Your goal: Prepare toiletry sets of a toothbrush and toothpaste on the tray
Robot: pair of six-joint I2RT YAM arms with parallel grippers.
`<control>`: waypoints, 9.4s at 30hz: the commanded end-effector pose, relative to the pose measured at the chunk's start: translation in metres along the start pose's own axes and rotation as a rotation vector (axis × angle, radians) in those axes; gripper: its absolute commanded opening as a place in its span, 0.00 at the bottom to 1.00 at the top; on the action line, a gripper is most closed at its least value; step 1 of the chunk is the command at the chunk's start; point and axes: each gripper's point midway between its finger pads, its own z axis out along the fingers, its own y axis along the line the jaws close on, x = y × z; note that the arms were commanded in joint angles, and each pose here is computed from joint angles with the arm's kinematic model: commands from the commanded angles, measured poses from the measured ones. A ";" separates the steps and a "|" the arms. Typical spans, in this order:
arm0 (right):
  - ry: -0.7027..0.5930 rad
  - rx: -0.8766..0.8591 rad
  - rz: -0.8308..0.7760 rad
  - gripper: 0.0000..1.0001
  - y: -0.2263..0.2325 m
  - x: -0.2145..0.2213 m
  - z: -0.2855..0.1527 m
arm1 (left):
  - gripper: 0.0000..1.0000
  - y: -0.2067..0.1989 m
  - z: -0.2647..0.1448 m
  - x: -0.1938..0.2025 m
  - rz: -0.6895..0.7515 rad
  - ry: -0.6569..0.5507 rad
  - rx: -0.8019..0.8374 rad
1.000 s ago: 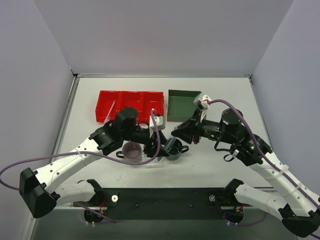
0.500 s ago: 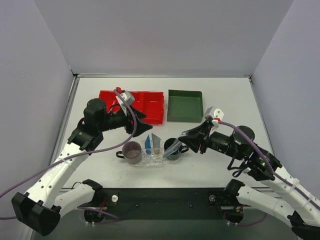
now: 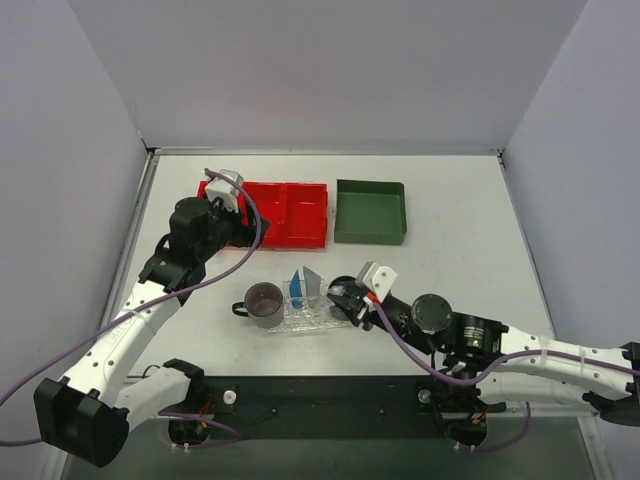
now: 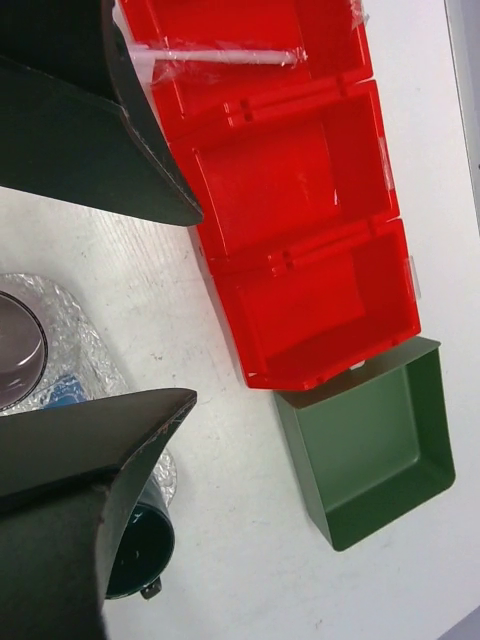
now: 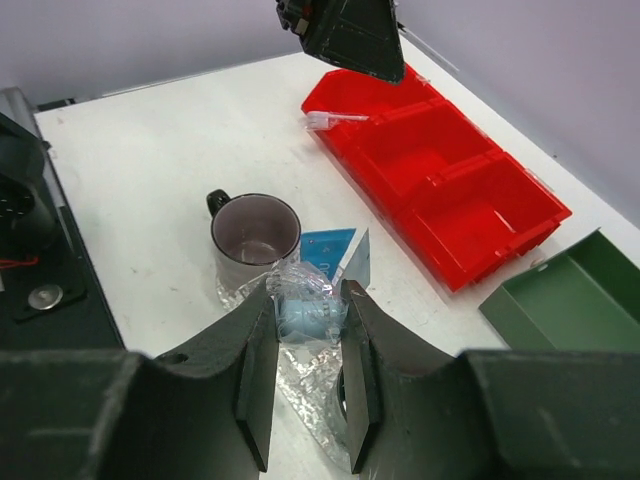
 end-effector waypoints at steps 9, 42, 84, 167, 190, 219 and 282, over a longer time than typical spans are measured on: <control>-0.070 0.132 -0.029 0.00 -0.010 -0.012 0.021 | 0.76 0.015 -0.001 -0.013 0.020 -0.047 -0.080; -0.008 0.150 0.027 0.00 -0.002 0.021 0.028 | 0.76 0.015 0.001 -0.011 0.022 -0.039 -0.082; 0.004 0.238 0.028 0.00 -0.002 0.068 0.054 | 0.76 0.013 0.004 -0.008 0.029 -0.024 -0.064; 0.031 0.526 0.415 0.57 -0.104 0.063 -0.031 | 0.74 0.186 -0.021 0.081 -0.333 0.323 -0.541; 0.019 0.536 0.523 0.54 -0.118 0.080 -0.047 | 0.65 0.194 0.041 0.123 -0.458 0.460 -0.412; 0.022 0.539 0.513 0.54 -0.119 0.076 -0.051 | 0.06 0.179 0.035 0.116 -0.424 0.454 -0.418; 0.046 0.555 0.607 0.70 -0.196 0.074 -0.069 | 0.00 -0.049 -0.241 0.113 0.082 0.813 0.073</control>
